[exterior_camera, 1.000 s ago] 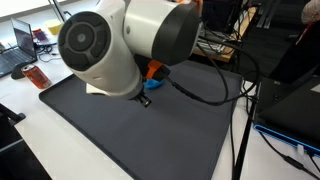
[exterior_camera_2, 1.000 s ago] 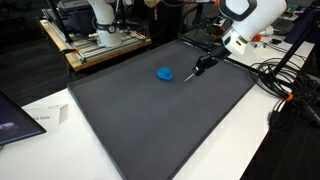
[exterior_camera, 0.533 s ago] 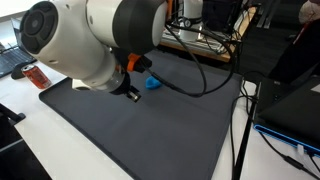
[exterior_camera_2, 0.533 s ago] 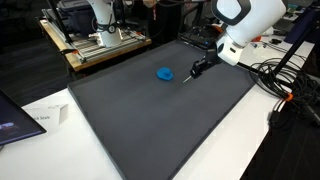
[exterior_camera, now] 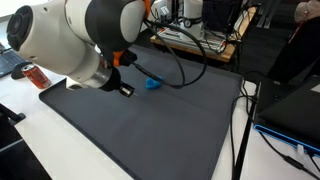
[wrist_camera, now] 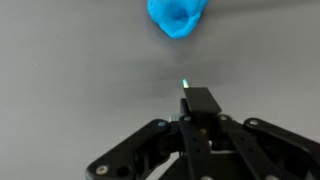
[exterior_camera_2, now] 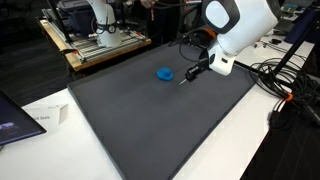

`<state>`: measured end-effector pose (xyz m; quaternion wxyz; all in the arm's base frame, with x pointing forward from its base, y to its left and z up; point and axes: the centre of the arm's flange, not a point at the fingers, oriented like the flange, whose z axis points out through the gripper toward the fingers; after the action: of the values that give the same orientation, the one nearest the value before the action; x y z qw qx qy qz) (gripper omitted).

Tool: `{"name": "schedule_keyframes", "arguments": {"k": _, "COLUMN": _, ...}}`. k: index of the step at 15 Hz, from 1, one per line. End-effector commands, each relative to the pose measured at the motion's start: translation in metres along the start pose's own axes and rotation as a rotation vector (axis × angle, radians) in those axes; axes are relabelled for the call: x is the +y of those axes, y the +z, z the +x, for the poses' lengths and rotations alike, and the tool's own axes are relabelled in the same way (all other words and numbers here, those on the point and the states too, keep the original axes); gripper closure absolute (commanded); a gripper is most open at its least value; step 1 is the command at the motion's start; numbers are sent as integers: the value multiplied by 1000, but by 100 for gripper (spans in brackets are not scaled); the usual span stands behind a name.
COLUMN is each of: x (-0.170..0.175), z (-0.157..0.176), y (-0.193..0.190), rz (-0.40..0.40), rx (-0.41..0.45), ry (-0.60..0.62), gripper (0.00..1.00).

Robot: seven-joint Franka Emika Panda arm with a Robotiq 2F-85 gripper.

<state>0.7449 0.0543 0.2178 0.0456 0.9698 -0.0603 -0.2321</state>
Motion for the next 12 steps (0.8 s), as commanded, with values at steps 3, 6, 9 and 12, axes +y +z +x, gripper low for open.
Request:
{"name": "schedule_keyframes", "arguments": {"k": 3, "x": 30, "z": -36, "y": 34, "rz": 110, "rx": -87, "ry": -91, "gripper": 97}}
{"name": "schedule_keyframes", "arguments": {"k": 6, "x": 44, "z": -39, "y": 46, "rz": 156, "rx": -114, "ry": -117, "gripper": 97}}
{"name": "schedule_keyframes", "arguments": {"k": 9, "x": 60, "z": -44, "y": 55, "rz": 206, "rx": -133, "ry": -134, "gripper": 97}}
{"name": "schedule_keyframes", "arguments": {"k": 12, "x": 77, "z": -48, "y": 60, "rz": 259, "rx": -151, "ry": -151, "gripper": 97}}
